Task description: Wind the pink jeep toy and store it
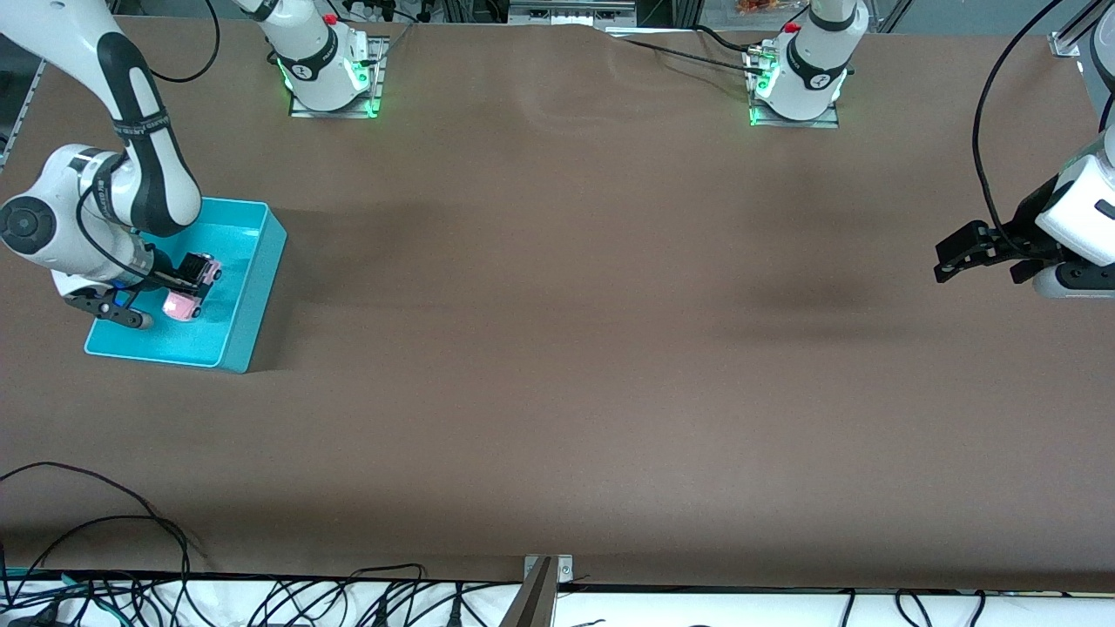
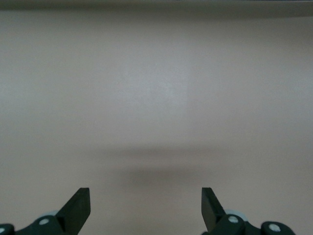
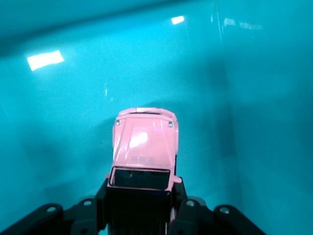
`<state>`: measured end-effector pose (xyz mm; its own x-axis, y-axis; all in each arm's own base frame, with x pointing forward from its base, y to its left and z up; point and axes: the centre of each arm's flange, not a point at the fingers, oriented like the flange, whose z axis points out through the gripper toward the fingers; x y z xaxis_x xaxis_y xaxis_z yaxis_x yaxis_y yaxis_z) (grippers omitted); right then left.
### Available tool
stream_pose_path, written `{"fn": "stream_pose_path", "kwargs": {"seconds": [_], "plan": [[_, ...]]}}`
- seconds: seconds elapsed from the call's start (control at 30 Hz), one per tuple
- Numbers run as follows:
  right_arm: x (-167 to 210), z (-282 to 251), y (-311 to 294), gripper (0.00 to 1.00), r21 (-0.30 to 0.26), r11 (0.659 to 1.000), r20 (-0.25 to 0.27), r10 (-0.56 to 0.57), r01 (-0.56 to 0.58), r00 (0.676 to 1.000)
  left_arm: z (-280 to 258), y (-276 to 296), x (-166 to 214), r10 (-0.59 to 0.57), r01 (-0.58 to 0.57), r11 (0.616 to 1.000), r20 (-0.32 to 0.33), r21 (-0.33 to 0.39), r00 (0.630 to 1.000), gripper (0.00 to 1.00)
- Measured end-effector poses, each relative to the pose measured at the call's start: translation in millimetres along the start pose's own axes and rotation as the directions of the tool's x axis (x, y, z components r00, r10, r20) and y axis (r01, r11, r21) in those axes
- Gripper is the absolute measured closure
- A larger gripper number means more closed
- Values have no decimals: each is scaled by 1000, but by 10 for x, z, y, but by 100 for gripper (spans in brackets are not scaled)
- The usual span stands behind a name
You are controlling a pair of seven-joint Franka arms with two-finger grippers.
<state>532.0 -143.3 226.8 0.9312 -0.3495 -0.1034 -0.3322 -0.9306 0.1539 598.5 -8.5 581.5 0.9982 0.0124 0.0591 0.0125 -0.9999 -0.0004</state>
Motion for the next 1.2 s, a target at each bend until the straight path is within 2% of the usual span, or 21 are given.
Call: {"fn": "stream_pose_path", "kwargs": {"seconds": [1.2], "plan": [[-3, 288, 17, 48, -15, 1000, 25, 7, -6, 1000, 0, 13, 0, 2, -2, 1000, 0, 0, 1000, 0]]}}
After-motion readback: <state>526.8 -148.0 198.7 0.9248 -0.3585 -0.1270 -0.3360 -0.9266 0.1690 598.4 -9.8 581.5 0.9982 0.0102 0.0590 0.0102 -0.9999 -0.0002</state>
